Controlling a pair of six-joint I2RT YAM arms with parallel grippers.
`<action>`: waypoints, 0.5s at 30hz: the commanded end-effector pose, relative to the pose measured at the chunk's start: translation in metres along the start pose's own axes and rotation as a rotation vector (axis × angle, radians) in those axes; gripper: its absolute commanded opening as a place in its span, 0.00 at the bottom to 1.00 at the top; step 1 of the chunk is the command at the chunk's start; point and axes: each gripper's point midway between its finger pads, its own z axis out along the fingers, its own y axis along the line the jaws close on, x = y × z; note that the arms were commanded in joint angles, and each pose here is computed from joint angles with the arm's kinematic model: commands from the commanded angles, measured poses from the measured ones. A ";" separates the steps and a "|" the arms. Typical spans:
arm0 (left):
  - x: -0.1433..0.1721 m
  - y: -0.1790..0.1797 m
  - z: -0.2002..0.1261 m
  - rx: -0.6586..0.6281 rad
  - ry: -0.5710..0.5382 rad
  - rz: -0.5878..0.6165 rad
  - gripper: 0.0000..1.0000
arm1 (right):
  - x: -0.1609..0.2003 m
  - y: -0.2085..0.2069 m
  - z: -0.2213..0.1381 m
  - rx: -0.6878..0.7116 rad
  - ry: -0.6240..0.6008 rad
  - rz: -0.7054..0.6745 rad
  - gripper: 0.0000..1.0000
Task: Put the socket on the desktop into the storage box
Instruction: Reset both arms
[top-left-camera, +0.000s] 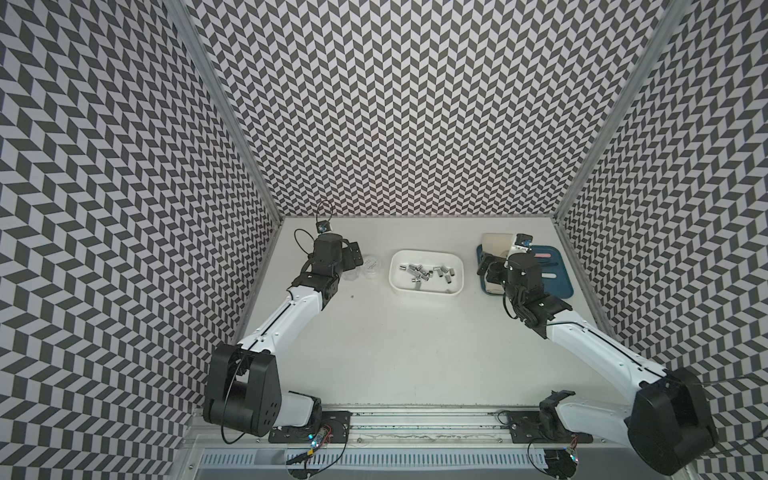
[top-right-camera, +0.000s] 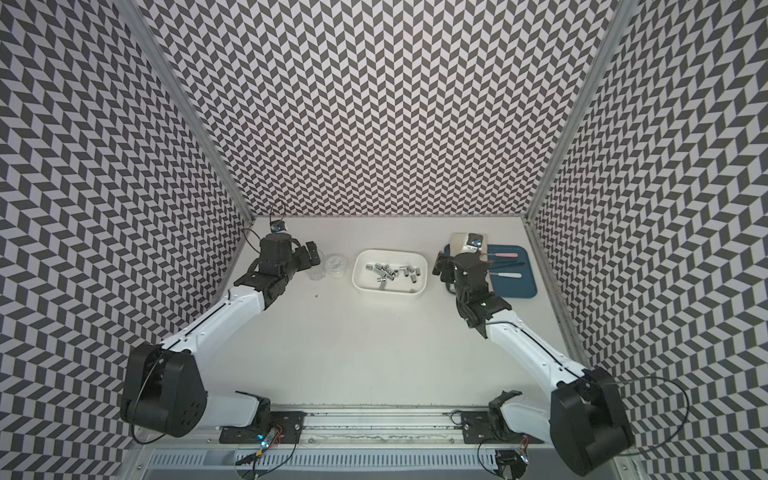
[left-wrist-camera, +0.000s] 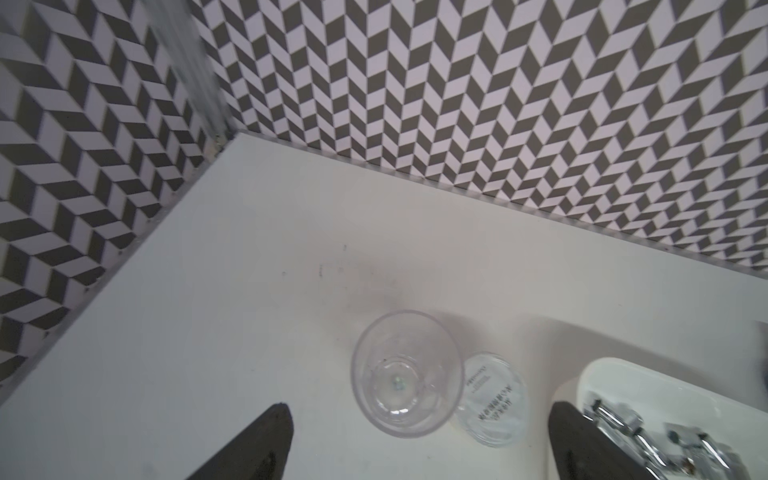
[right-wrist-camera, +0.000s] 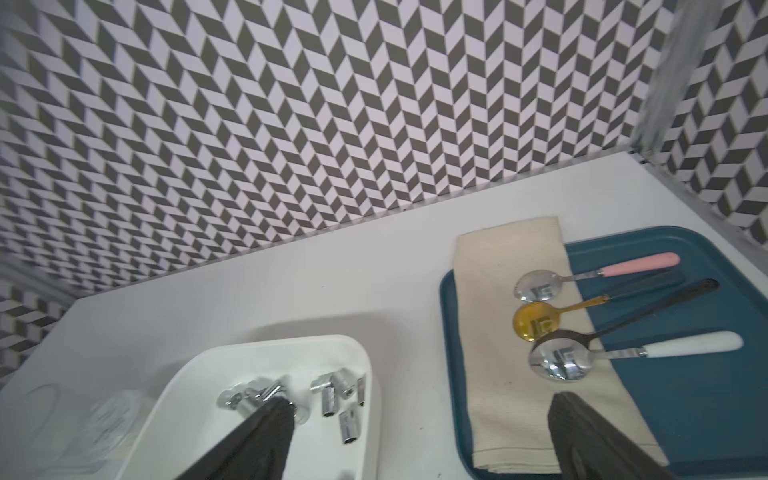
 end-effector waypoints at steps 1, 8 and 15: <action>-0.017 0.037 0.001 -0.097 -0.124 0.014 0.99 | -0.040 -0.034 -0.003 0.141 -0.227 0.035 1.00; 0.003 0.076 -0.008 -0.155 -0.304 0.088 0.98 | -0.038 -0.093 0.000 0.333 -0.264 0.000 1.00; 0.021 0.088 -0.008 -0.159 -0.369 0.054 0.97 | -0.004 -0.149 -0.010 0.458 -0.264 0.052 1.00</action>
